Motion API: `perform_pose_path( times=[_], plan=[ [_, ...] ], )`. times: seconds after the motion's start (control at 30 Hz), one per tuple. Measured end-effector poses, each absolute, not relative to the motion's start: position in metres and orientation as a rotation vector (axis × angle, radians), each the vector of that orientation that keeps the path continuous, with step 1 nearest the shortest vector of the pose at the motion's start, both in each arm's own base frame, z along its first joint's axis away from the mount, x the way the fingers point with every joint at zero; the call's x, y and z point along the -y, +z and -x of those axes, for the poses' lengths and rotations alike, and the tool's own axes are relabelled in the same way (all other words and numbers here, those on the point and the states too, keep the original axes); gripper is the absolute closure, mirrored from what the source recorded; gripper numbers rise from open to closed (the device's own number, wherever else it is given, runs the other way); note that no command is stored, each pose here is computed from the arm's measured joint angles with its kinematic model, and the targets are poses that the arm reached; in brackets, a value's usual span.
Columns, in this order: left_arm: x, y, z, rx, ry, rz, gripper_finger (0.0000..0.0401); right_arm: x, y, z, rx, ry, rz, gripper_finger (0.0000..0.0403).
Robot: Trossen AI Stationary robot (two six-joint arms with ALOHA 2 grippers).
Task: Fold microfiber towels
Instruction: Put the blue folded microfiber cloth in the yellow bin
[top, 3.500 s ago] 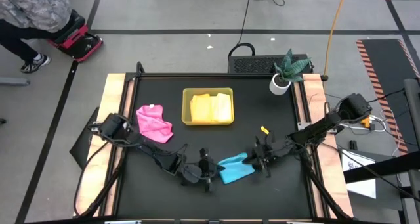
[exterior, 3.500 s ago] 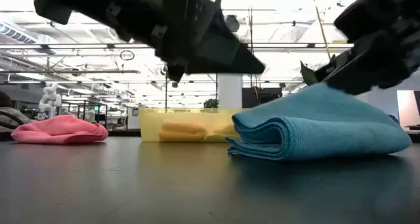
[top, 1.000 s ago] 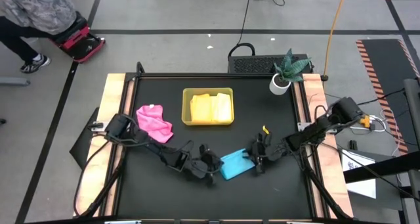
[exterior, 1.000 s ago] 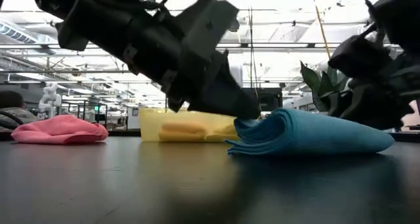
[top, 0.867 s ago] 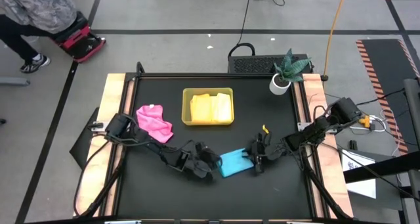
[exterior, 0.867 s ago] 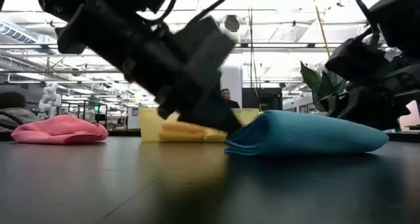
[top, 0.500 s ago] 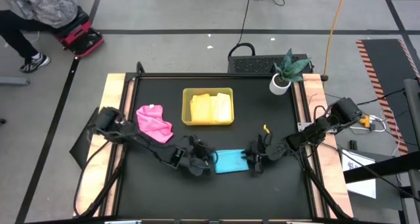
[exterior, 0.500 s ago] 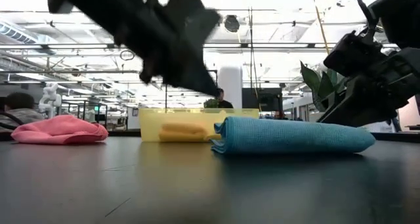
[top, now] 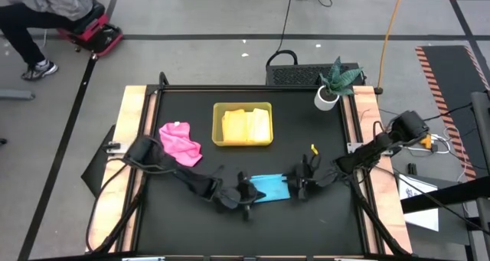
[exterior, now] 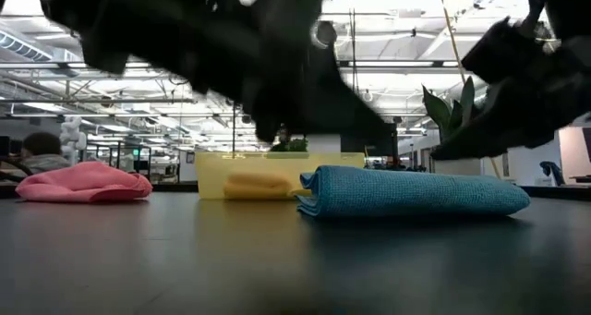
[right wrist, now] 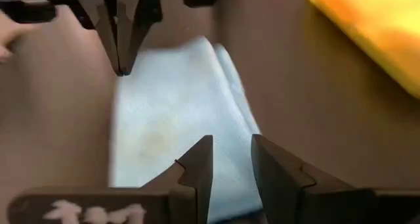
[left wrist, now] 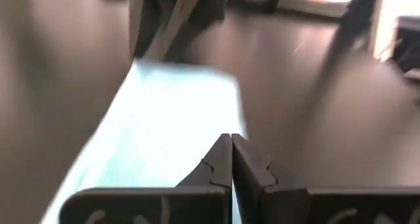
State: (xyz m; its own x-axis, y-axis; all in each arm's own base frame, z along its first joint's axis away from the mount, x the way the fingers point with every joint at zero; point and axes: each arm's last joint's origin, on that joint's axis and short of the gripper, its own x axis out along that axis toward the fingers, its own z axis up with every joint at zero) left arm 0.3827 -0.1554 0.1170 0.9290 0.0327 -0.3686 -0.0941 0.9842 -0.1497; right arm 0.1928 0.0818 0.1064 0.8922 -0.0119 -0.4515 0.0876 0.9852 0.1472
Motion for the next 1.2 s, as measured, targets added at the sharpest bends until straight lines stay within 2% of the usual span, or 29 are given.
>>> perform_pose_path(
  times=[0.13, 0.27, 0.4, 0.53, 0.67, 0.83, 1.0, 1.2],
  plan=[
    [0.145, 0.098, -0.382, -0.486, 0.123, 0.204, 0.0388, -0.079, 0.097, -0.192, -0.524, -0.086, -0.178, 0.0308],
    [0.13, 0.095, -0.381, -0.575, 0.173, 0.162, 0.039, -0.081, 0.09, -0.193, -0.563, -0.062, -0.197, 0.0308],
    [0.116, 0.109, -0.376, -0.667, 0.186, 0.075, 0.0398, -0.092, 0.092, -0.201, -0.57, 0.005, -0.21, 0.0308],
    [0.108, 0.138, -0.364, -0.727, 0.198, 0.047, 0.0383, -0.104, 0.1, -0.209, -0.536, 0.06, -0.145, 0.0308],
    [0.109, 0.164, -0.354, -0.711, 0.185, 0.055, 0.0377, -0.111, 0.111, -0.206, -0.487, 0.124, -0.067, 0.0308],
    [0.118, 0.17, -0.357, -0.636, 0.143, 0.05, 0.0392, -0.124, 0.119, -0.202, -0.406, 0.243, 0.075, 0.0304],
    [0.123, 0.147, -0.369, -0.602, 0.136, 0.075, 0.0391, -0.137, 0.127, -0.211, -0.401, 0.354, 0.239, 0.0271],
    [0.122, 0.114, -0.374, -0.646, 0.158, 0.078, 0.0385, -0.138, 0.126, -0.232, -0.551, 0.364, 0.482, 0.0215]
  ],
)
